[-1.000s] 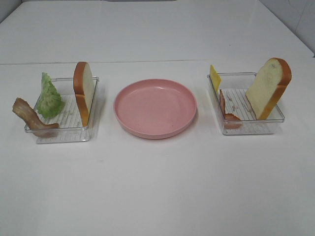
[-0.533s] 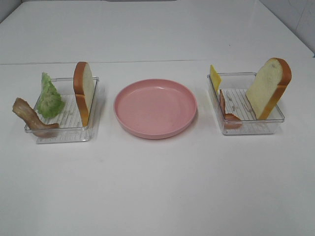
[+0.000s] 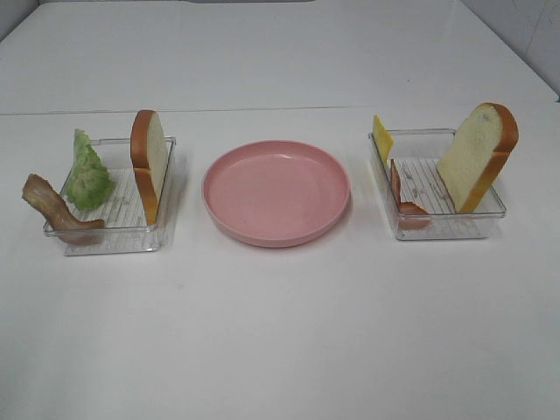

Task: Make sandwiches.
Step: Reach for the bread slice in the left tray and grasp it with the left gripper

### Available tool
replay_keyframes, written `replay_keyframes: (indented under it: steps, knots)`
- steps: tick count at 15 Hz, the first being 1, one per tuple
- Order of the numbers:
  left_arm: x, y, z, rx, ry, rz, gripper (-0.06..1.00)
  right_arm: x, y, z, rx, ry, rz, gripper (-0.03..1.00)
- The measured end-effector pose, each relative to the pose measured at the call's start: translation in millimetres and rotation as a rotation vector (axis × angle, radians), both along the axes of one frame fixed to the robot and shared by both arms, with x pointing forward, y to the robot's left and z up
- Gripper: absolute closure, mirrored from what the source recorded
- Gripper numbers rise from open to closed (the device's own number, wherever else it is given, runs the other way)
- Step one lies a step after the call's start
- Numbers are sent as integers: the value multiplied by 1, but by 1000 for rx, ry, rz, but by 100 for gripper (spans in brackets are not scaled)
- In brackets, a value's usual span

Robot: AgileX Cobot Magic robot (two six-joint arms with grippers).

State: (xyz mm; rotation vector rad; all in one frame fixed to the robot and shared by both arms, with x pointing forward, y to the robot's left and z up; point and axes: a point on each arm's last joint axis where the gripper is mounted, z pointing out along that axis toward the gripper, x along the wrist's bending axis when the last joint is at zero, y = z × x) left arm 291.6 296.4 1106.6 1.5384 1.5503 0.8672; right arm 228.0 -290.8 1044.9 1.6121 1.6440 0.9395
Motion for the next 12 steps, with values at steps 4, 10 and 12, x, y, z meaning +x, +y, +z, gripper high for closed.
replay_keyframes:
  steps: [4,10,12]
  knots:
    - [71,-4,19,-70,182,-19,-4,0,0,0,0,0,0,19]
    - [221,-26,-2,-144,553,-94,-4,0,0,0,0,0,0,19]
    - [256,-51,-11,-123,599,-165,-4,0,0,0,0,0,0,19]
